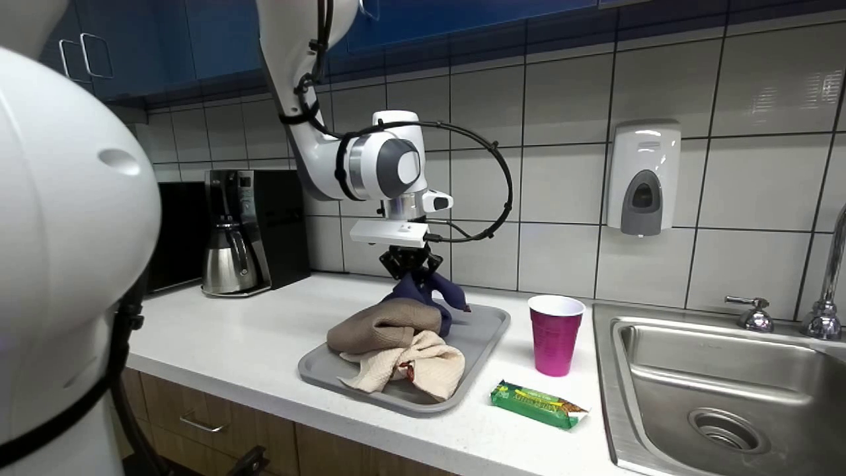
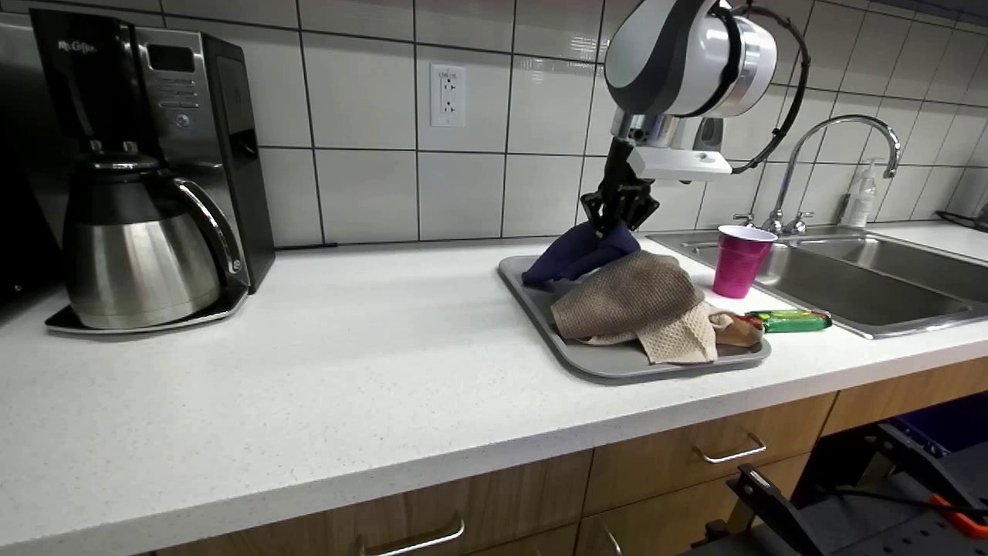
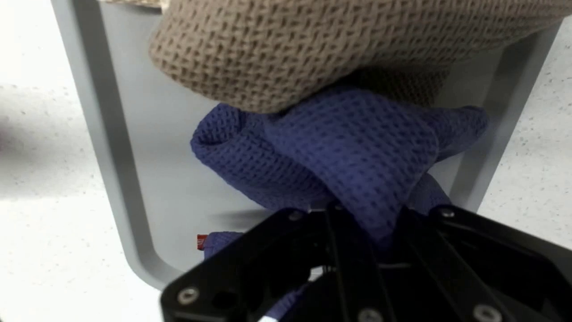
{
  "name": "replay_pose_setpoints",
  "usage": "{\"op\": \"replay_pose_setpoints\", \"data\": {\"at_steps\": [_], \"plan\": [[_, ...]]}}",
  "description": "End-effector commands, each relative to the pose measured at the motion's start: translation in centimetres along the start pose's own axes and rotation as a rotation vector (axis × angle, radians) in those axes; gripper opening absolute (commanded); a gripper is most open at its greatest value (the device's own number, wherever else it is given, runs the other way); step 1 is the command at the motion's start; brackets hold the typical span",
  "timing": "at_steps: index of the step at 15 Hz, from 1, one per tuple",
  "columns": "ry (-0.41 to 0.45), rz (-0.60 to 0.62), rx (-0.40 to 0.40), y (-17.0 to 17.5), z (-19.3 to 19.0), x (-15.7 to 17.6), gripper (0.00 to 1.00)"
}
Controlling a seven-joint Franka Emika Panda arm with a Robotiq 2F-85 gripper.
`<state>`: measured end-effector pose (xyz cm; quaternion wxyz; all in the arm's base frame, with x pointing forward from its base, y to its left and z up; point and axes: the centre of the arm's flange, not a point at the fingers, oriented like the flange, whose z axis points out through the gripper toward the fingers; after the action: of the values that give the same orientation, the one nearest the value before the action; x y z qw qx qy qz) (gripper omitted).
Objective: Put the brown and blue towels on the tray
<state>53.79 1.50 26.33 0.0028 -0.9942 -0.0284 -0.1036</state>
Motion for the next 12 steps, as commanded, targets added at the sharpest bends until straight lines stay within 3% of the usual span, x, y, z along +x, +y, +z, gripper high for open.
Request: {"op": "replay_pose_setpoints", "data": {"at_steps": [1,9,10,12], "plan": [[-0.035,0.048,-0.016,0.5,1.6,0.3,0.02],[-0.077,0.114,-0.026,1.6,4.1,0.5,0.04],[-0.079,0.118,-0.025,1.7,4.2,0.5,0.33],[-0.082,0.126,-0.027,1.8,4.3,0.5,0.41]]}}
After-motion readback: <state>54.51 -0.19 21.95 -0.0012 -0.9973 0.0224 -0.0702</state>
